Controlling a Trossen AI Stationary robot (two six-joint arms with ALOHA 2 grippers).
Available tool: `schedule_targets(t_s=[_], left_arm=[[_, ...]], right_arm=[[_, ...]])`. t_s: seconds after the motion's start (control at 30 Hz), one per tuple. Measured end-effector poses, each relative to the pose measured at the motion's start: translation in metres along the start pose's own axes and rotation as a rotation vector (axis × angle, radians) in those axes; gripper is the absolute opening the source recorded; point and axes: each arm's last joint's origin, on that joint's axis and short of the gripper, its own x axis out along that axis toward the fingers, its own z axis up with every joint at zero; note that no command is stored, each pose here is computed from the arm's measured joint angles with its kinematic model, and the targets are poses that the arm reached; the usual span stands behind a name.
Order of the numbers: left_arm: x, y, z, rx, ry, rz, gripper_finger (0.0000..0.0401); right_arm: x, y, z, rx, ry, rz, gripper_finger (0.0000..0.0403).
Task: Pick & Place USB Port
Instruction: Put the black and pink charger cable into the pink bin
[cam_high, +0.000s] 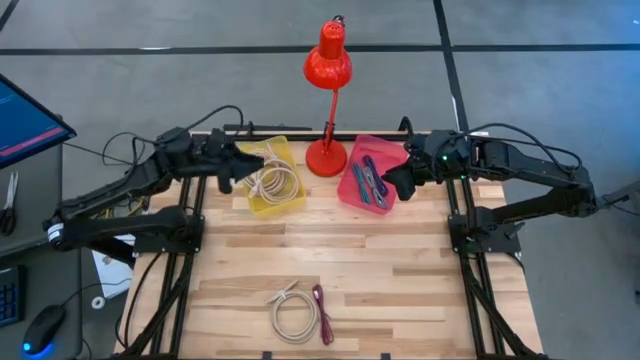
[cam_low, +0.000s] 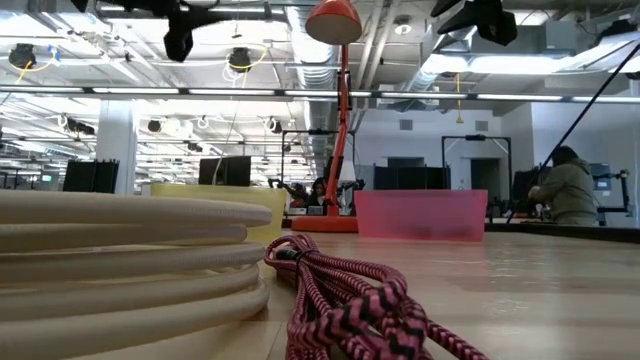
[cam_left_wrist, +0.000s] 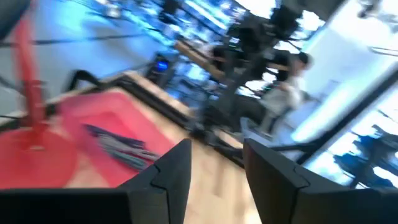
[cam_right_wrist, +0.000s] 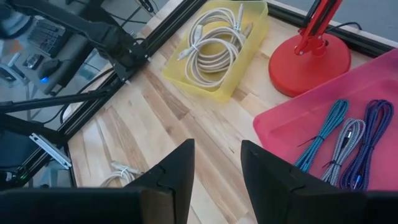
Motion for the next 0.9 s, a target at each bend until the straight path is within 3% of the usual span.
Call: schedule_targets(t_s=[0.23,0.53,0.67,0.9], left_arm=[[-0.004,-0.019,-0.004,-0.002,0.036,-0.158,0.0132],[-0.001,-0.020,-0.005,0.000,0.041,-0.167,0.0131],[0.001,-0.019,-0.005,-0.002,0.042,-0.167,0.0131],[0.001,-0.019,-0.005,-0.001,0.041,-0.167,0.0131]], right_arm=[[0.000,0.001,-0.001,-0.003,0.003,0.004,0.0123],[0.000,0.002,0.005,0.017,-0.056,0.020,0.0123],[-0.001,0.009,0.008,0.144,-0.076,0.098,0.0123],[-0.007,0.043,-0.011,0.197,0.031,0.307,0.0108]])
